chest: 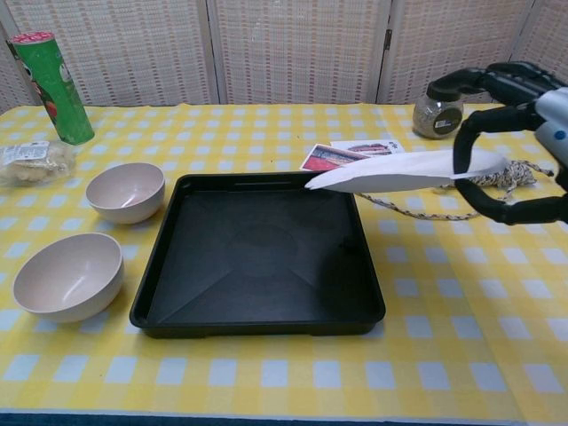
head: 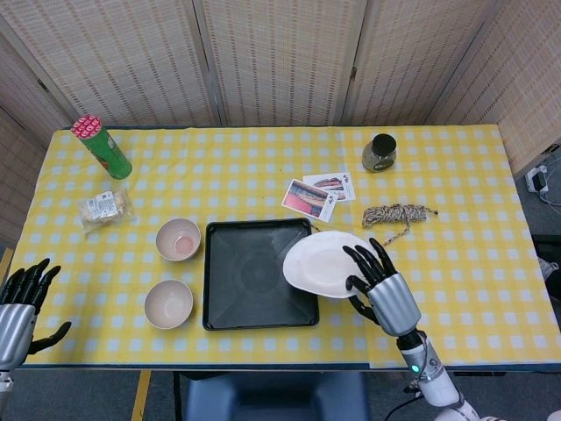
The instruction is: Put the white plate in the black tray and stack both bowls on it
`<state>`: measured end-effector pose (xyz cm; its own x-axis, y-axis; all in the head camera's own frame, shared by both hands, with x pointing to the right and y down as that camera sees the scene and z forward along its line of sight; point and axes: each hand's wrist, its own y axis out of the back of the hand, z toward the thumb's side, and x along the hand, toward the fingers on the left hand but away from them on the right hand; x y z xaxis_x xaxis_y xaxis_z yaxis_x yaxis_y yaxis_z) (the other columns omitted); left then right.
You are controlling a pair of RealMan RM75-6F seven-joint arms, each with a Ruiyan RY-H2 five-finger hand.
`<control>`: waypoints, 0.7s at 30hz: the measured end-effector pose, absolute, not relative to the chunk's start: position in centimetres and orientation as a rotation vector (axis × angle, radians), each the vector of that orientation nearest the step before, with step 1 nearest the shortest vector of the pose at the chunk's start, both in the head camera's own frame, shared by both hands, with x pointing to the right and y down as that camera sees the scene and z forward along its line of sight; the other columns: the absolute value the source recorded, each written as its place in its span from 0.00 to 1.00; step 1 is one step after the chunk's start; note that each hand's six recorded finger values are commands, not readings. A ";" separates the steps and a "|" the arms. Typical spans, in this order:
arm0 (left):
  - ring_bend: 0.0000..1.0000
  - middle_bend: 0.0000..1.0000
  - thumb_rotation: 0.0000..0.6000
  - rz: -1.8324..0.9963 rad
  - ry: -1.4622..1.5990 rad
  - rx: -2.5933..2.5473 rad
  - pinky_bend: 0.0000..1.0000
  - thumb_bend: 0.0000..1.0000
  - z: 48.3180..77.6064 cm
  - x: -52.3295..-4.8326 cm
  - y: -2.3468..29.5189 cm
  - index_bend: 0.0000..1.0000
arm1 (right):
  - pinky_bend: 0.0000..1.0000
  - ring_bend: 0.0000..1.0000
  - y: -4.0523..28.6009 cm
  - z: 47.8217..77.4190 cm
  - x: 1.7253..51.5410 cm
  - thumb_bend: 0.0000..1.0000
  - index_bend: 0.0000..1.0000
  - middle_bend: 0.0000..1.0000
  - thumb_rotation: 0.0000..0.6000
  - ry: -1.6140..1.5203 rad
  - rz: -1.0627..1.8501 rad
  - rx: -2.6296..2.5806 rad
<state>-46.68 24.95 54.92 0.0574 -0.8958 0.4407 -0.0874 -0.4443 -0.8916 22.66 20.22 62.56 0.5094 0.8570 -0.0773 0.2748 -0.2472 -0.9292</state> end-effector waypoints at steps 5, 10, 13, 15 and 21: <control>0.00 0.00 1.00 -1.463 1.001 -1.640 0.00 0.27 54.9 -46.7 25.0 0.00 | 0.00 0.17 19.4 64.0 18.3 0.47 0.64 0.18 1.00 -0.869 0.712 -1.843; 0.00 0.00 1.00 -1.469 1.005 -1.640 0.00 0.27 54.9 -46.9 24.9 0.00 | 0.00 0.17 18.9 65.2 15.1 0.47 0.64 0.19 1.00 -0.854 0.667 -1.881; 0.00 0.00 1.00 -1.472 1.011 -1.640 0.00 0.27 54.9 -47.0 24.8 0.00 | 0.00 0.17 18.7 66.4 13.6 0.47 0.64 0.18 1.00 -0.825 0.665 -1.894; 0.00 0.00 1.00 -1.471 1.020 -1.635 0.00 0.27 54.7 -47.2 24.7 0.00 | 0.00 0.17 18.5 67.3 12.5 0.47 0.64 0.18 1.00 -0.797 0.668 -1.903; 0.00 0.00 1.00 -1.472 1.036 -1.626 0.00 0.27 54.5 -47.5 24.6 0.00 | 0.00 0.17 18.4 69.0 10.2 0.47 0.64 0.18 1.00 -0.747 0.670 -1.927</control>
<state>-47.51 24.61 54.48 0.0341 -0.9006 0.4333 -0.1038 -0.4344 -0.8947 10.16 18.35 69.04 0.6660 0.7317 -0.1450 0.2231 -0.3809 -0.8973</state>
